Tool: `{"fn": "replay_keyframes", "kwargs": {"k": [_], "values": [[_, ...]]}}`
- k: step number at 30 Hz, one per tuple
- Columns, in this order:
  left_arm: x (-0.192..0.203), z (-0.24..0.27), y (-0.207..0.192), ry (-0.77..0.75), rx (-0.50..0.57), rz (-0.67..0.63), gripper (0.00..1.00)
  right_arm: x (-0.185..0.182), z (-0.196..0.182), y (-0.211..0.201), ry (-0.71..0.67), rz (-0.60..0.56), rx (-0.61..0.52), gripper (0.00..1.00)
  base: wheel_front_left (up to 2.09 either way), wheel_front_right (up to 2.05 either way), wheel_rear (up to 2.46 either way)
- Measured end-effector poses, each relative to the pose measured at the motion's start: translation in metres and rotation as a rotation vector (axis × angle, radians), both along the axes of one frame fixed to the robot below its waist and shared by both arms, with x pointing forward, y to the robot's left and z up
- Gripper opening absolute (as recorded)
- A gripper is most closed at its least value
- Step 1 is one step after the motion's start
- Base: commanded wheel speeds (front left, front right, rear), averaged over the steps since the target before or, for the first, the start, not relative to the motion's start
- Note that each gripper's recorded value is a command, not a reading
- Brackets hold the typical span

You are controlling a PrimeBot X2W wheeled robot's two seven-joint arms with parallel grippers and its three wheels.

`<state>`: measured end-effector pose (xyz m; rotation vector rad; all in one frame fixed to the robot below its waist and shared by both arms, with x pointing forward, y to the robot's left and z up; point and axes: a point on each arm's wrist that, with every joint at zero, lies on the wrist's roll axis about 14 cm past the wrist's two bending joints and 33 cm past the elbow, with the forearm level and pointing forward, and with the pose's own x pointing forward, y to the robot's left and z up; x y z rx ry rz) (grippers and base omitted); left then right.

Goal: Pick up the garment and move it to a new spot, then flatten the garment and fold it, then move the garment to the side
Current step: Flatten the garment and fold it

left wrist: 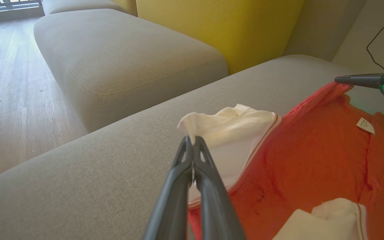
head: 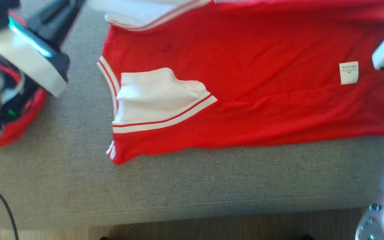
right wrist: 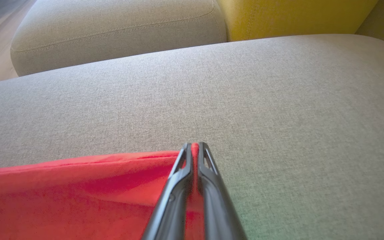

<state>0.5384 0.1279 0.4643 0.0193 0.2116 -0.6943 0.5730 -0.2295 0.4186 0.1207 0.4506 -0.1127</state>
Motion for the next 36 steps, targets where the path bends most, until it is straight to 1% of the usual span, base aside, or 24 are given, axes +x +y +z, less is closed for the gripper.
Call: {"fn": "replay_keyframes", "kwargs": {"k": [5,12,18,19,21,25,30,36], "values": [[-0.029,0.002,0.005,0.022,-0.007,-0.007,0.00,-0.014,-0.001,-0.003,0.026,-0.015,0.000,0.00,0.00,0.00,0.00],[-0.058,0.005,0.013,0.049,0.010,-0.028,0.00,-0.039,-0.006,-0.006,0.067,-0.016,-0.018,0.00,0.00,0.00,0.00],[-0.091,-0.010,0.015,0.144,-0.006,-0.036,0.00,-0.065,-0.012,-0.012,0.108,-0.022,-0.040,0.00,0.00,0.00,0.00],[-0.091,-0.010,0.015,0.144,-0.006,-0.036,0.00,-0.065,-0.012,-0.012,0.108,-0.022,-0.040,0.00,0.00,0.00,0.00],[-0.103,-0.016,0.014,0.174,-0.005,-0.039,0.00,-0.077,-0.017,-0.016,0.131,-0.025,-0.055,0.00,0.00,0.00,0.00],[-0.115,-0.024,0.012,0.213,-0.001,-0.048,0.00,-0.086,-0.023,-0.012,0.157,-0.005,-0.068,0.00,0.00,0.00,0.00],[-0.135,-0.047,0.009,0.319,-0.023,-0.038,0.00,-0.099,-0.038,-0.009,0.222,0.030,-0.113,0.00,0.00,0.00,0.00],[-0.138,-0.069,0.005,0.378,-0.046,-0.018,0.00,-0.096,-0.046,-0.009,0.233,0.034,-0.122,0.00,0.00,0.00,0.00]]}}
